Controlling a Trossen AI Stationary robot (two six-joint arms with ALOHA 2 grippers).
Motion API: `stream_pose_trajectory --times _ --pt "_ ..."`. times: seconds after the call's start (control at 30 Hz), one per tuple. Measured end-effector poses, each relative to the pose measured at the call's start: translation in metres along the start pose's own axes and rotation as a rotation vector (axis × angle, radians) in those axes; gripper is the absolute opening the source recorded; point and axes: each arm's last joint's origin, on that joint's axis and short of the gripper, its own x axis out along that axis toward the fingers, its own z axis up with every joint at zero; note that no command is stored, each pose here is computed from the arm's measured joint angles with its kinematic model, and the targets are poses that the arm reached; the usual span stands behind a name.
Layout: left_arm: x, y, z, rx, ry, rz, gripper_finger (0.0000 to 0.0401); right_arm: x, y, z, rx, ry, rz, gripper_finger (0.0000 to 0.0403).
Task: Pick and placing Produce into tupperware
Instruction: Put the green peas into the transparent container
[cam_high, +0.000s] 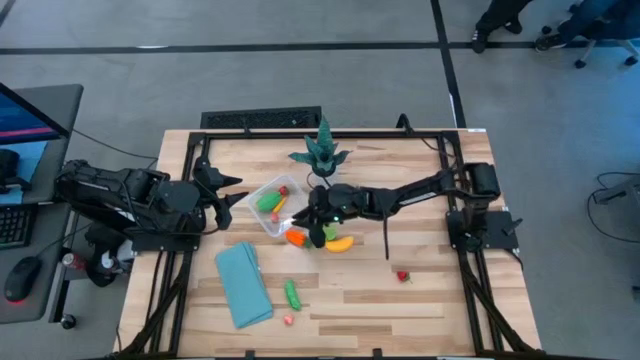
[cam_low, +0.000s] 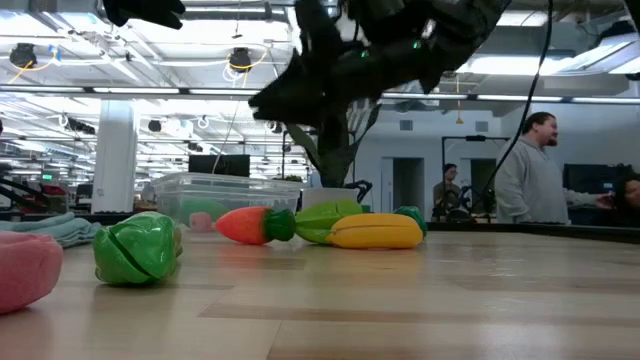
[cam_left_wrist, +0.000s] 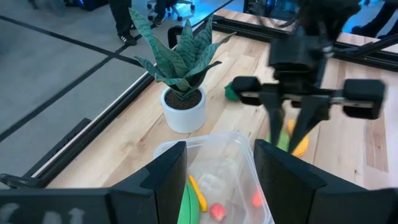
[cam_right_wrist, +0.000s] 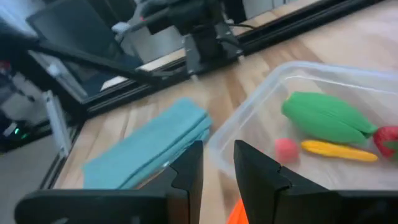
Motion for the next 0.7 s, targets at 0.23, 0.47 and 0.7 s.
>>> stream_pose_trajectory --times 0.23,0.47,0.7 --pt "0.0 0.0 0.0 -0.001 -0.001 0.0 0.0178 -0.022 0.019 0.006 -0.07 0.1 -0.042 0.0084" --pt "0.0 0.0 0.0 0.0 0.0 0.0 0.0178 -0.045 0.036 0.008 -0.107 0.184 -0.14 0.0084" --pt "0.006 -0.004 -0.001 0.017 0.019 0.008 0.0178 -0.07 0.05 -0.003 -0.116 0.266 -0.201 0.0084"
